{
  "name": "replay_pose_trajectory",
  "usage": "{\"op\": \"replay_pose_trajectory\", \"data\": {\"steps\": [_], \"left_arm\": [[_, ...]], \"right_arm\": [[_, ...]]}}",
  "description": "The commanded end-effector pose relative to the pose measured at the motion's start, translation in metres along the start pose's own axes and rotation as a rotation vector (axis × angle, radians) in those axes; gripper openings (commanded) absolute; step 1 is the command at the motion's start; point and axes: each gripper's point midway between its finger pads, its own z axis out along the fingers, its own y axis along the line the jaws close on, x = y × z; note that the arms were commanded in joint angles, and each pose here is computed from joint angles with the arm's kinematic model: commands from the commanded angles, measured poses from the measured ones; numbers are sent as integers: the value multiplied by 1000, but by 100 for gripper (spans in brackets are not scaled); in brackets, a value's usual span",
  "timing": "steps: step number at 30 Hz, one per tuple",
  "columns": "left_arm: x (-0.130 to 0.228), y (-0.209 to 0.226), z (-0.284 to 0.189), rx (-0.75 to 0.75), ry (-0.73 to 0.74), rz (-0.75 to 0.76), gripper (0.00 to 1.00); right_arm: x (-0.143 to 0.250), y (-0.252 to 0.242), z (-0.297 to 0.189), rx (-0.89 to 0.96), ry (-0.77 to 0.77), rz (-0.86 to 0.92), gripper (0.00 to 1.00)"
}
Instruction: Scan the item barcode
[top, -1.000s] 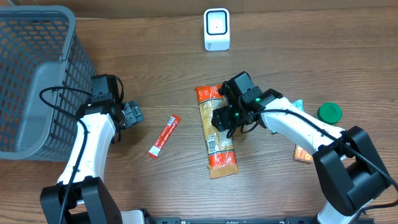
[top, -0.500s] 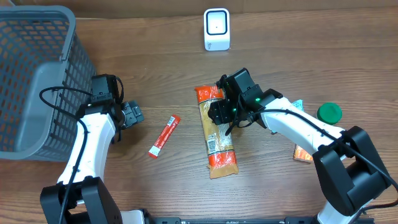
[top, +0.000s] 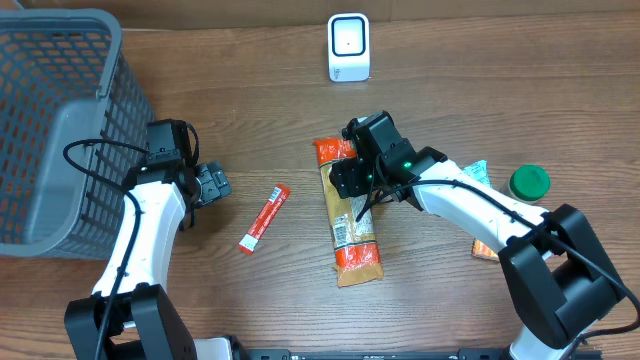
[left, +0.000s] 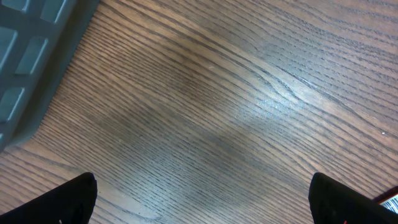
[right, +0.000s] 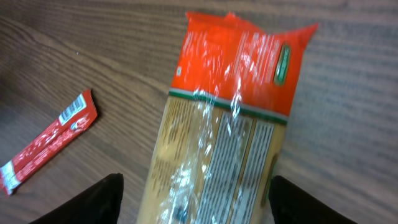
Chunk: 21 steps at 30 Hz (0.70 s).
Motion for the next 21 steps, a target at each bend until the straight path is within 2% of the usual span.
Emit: {"op": "replay_pose_trajectory", "data": {"steps": [1,4,11,17,21], "left_arm": [[-8,-4,-5,15,-22,7,100],[-8,-4,-5,15,-22,7,100],[-8,-4,-5,15,-22,7,100],[-8,-4,-5,15,-22,7,100],[-8,-4,-5,15,-22,7,100]], "right_arm": [[6,-7,12,27,11,4,80],[15,-12,25,37,43,38,83],[37,0,44,37,105,49,84],[41,3,37,101,135,22,50],[42,-13,20,216,172,-18,49]]}}
